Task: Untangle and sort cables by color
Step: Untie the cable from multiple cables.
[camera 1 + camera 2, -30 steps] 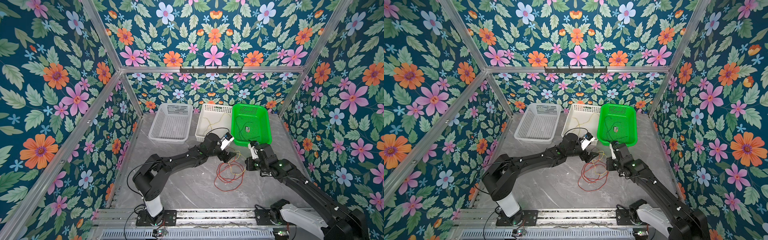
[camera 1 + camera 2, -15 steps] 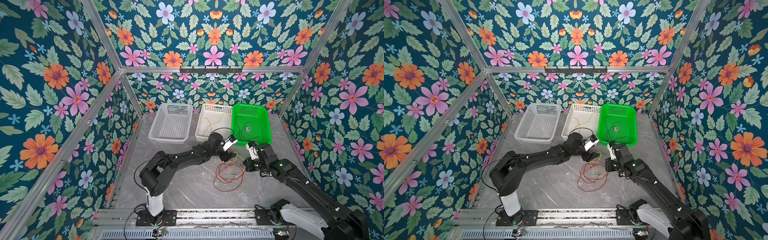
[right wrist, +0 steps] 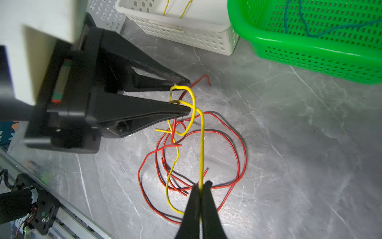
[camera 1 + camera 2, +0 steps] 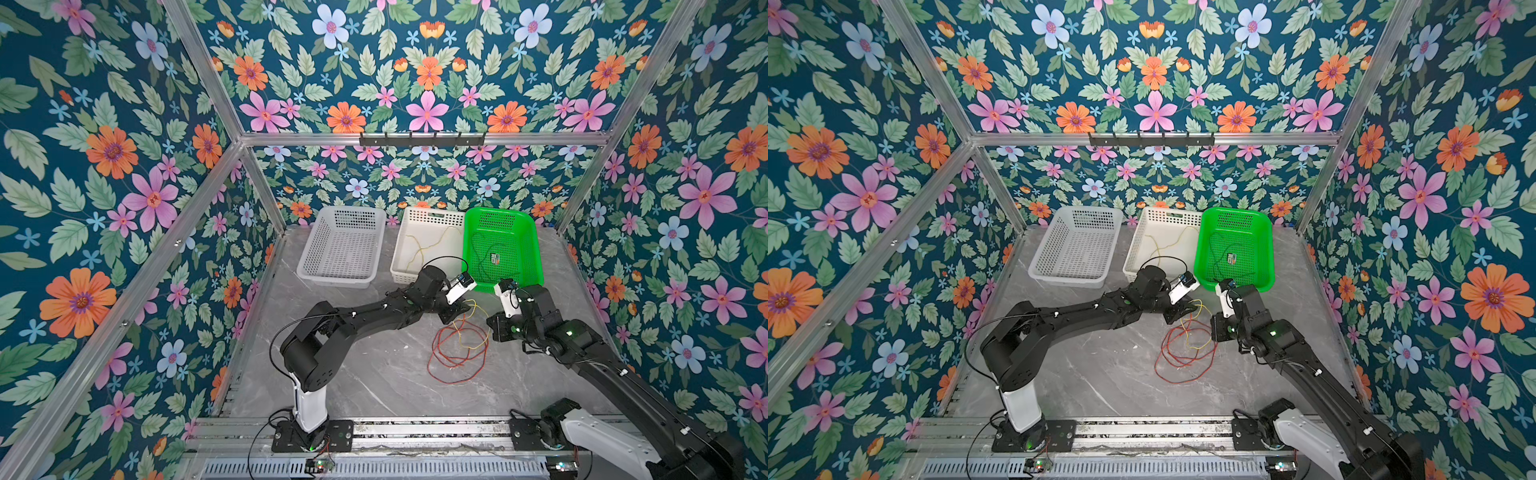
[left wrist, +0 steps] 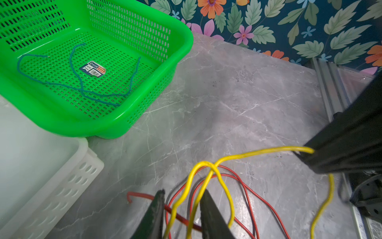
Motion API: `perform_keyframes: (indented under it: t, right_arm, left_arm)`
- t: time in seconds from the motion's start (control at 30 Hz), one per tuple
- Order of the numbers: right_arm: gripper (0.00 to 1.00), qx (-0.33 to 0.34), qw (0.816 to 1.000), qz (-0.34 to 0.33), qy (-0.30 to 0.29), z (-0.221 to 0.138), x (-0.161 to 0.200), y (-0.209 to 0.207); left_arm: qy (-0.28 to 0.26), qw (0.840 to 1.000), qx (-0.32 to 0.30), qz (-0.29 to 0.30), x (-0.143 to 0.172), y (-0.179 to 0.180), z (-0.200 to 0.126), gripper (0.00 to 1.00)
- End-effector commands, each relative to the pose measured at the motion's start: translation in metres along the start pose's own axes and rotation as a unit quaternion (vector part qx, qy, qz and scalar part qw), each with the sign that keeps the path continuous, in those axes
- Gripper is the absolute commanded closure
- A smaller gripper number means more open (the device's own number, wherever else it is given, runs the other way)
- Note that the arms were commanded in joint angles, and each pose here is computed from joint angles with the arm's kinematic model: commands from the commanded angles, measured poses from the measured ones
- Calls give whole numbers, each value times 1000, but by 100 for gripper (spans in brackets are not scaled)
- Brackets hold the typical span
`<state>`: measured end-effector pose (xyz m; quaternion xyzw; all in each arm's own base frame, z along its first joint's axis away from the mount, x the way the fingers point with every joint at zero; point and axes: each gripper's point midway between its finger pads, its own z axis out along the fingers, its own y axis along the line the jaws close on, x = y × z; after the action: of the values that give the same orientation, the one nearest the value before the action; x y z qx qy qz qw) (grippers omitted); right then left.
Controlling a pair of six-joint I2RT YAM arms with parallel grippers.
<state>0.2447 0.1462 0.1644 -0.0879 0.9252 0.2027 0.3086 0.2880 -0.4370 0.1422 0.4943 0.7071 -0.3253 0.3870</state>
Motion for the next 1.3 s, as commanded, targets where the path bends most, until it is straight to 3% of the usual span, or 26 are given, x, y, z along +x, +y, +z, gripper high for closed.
perform_keyframes:
  t: [0.0,0.03,0.33,0.67,1.03,1.27]
  right_arm:
    - [100,4,1000,-7,-6,-2,-4,0]
    - [100,5,1000,-8,-7,-3,-4,0]
    - [100,38,999,-7,-9,-9,-4,-11]
    - [100,102,994,-7,-46,-37,-22,-27]
    - [100,42,992,-26,-120,-84,-75,11]
    - [100,-1,991,-23,-131,-91,-81,28]
  left_arm:
    - [-1,1000,12,3,0,-5,-3,85]
    - [-1,1000,10,3,0,-4,-3,100]
    - [-13,1000,1,-5,4,-5,-11,100]
    - [-10,998,-39,-49,41,8,-28,100]
    - [-3,996,-45,-80,71,7,-31,100]
    - [-7,995,-43,-85,74,7,-28,100]
